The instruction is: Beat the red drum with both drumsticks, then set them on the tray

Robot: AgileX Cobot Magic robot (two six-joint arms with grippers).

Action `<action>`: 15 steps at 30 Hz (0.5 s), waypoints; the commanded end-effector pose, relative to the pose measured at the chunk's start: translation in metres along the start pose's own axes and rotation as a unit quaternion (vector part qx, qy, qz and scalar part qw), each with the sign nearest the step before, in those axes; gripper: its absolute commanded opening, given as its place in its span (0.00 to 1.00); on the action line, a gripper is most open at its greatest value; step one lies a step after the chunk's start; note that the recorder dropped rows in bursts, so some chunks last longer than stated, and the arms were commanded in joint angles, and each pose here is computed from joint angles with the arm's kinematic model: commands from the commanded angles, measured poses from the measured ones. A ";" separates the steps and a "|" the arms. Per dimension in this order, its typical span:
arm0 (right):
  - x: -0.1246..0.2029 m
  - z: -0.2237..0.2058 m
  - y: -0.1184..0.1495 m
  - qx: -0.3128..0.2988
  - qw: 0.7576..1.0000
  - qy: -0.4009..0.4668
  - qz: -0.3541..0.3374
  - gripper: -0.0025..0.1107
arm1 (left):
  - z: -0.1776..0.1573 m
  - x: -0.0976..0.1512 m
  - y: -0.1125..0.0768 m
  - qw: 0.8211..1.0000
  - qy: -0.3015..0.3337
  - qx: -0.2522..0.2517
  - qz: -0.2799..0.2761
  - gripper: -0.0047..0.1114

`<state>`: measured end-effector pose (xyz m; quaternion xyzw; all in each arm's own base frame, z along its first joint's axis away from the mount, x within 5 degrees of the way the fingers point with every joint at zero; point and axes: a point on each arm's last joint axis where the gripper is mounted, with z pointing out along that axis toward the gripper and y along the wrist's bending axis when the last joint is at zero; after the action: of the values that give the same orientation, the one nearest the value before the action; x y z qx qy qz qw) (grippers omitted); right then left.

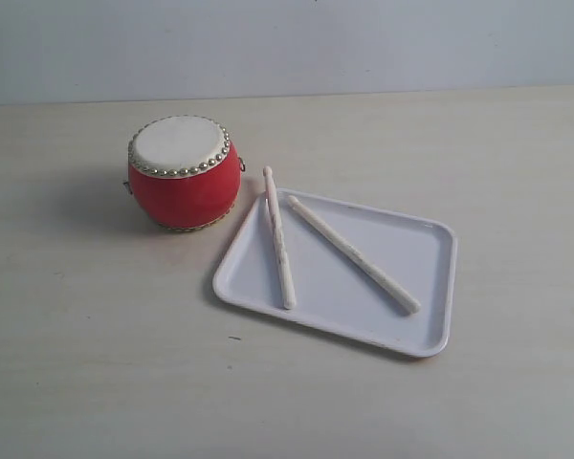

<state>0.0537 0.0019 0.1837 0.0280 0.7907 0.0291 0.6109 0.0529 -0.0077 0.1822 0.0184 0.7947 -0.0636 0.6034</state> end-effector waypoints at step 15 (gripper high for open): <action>0.002 0.000 0.001 -0.007 1.000 0.003 -0.003 0.02 | 0.000 0.001 0.000 1.000 0.000 0.000 -0.002 0.04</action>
<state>0.0535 0.0026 0.1834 0.0244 0.7919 0.0334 0.6093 0.0528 -0.0077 0.1818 0.0185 0.7960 -0.0635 0.6017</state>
